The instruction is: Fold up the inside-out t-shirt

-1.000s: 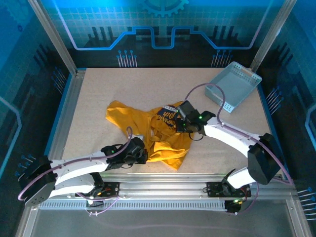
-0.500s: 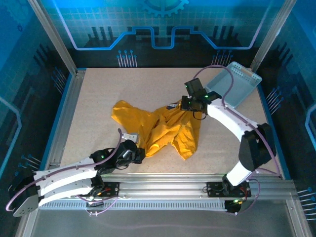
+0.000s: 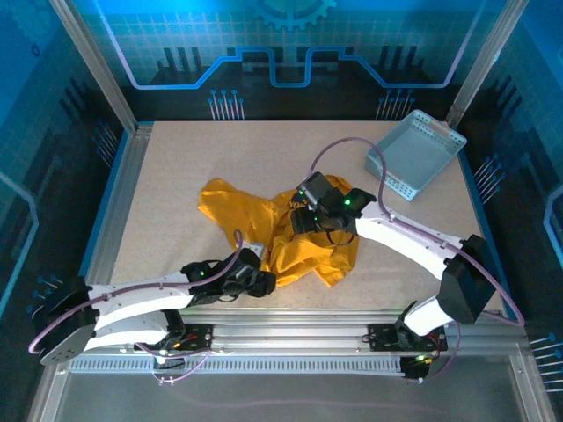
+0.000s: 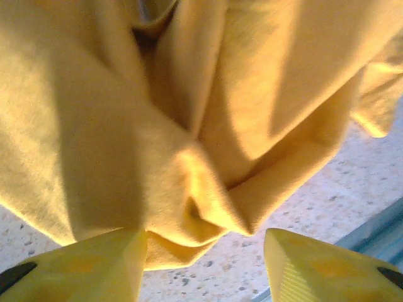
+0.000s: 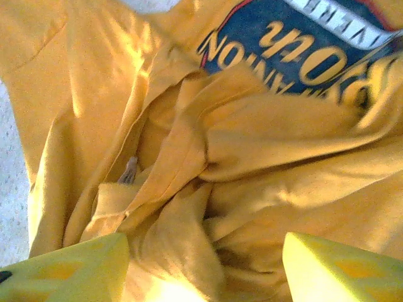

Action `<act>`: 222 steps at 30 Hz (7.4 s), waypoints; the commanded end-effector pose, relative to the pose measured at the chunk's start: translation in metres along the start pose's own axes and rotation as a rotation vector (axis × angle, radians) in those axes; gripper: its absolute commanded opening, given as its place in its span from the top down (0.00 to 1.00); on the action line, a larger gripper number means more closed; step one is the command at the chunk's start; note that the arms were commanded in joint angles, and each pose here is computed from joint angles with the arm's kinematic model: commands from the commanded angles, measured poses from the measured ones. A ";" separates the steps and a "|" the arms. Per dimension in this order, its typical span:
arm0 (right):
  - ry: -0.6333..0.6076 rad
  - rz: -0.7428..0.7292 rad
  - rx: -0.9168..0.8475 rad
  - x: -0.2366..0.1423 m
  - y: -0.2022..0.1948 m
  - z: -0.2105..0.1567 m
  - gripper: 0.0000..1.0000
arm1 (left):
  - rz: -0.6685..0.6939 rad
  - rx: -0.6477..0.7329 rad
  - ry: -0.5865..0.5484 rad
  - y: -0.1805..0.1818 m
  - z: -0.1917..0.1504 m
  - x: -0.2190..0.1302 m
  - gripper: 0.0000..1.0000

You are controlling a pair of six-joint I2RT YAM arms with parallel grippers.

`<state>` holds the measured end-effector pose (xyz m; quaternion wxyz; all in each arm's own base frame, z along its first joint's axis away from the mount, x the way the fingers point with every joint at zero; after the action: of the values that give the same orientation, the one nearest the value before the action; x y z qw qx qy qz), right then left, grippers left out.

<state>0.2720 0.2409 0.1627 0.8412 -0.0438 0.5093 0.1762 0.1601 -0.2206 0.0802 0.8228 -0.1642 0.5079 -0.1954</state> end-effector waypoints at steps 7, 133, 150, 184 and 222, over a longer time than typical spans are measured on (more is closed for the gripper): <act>0.137 0.025 0.126 0.038 0.001 -0.048 0.60 | 0.045 -0.165 -0.105 -0.009 0.090 0.006 0.40; -0.369 0.123 0.059 -0.101 0.032 0.044 1.00 | -0.261 -0.189 -0.161 -0.093 0.125 -0.053 0.29; -0.384 0.043 0.072 -0.102 0.019 0.041 1.00 | -0.229 -0.132 -0.109 -0.096 0.109 -0.016 0.80; 0.013 0.003 -0.090 -0.040 -0.001 -0.088 0.40 | -0.178 0.024 0.000 -0.069 0.023 0.025 1.00; -0.191 -0.054 0.048 -0.070 -0.066 -0.110 1.00 | -0.017 -0.073 -0.029 -0.033 0.054 0.026 0.93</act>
<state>0.1777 0.1432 0.1944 0.9062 -0.0384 0.3955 0.1446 0.2076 -0.2684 0.1050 0.8187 -0.2190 0.4851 -0.2156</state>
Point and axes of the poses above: each hand's point on the last joint's axis, 136 mm out from that joint toward the fingers, its own x axis out along the fingers, its own y axis along the line the jaws close on, z = x × y, the point moved 2 cm from there along -x, back along the fingers, and after that the axes turned 7 degrees about -x, right-handed, at the moved point
